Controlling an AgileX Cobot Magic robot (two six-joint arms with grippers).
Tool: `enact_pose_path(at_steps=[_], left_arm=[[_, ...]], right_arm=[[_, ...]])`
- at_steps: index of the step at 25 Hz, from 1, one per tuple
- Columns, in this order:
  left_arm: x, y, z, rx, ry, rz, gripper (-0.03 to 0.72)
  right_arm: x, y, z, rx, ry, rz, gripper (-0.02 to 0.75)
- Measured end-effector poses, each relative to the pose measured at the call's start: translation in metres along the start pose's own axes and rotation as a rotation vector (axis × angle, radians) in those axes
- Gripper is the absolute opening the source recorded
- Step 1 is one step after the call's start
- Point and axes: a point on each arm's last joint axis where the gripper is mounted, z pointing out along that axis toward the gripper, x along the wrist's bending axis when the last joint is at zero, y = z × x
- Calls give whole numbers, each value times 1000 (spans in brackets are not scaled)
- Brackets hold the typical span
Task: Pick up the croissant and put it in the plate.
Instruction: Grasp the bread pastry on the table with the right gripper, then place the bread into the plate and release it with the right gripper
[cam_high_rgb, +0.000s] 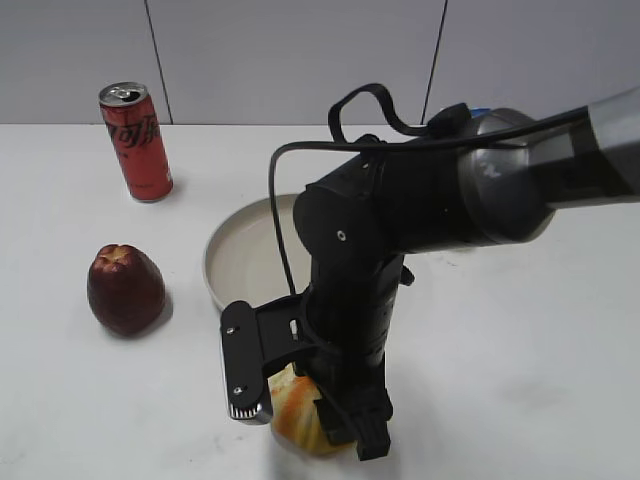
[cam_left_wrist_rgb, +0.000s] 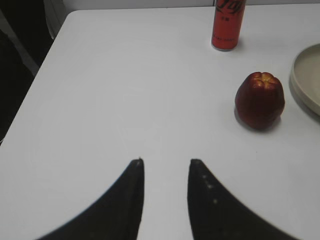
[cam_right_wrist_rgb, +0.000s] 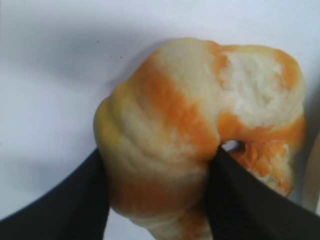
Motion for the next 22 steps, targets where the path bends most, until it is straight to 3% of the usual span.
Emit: enact_pose_path(at_steps=[3,4,9,13,17,22], left_arm=[[0,0,0,0,0,0,235],[0,0,0,0,0,0,235],[0,0,0,0,0,0,235],[0,0,0,0,0,0,235],[0,0,0,0,0,0,235],[0,0,0,0,0,0,235]], right_arm=[[0,0,-1,4,2,-3,199],[0,0,-1,7,5,-3,163],[7,2,-29,4,36,13,160],[0,16,-85,-117,-85,52,160],[-30,24,-124,-214,-225,155,160],[-89,14,-103,-187,-227,296,160]])
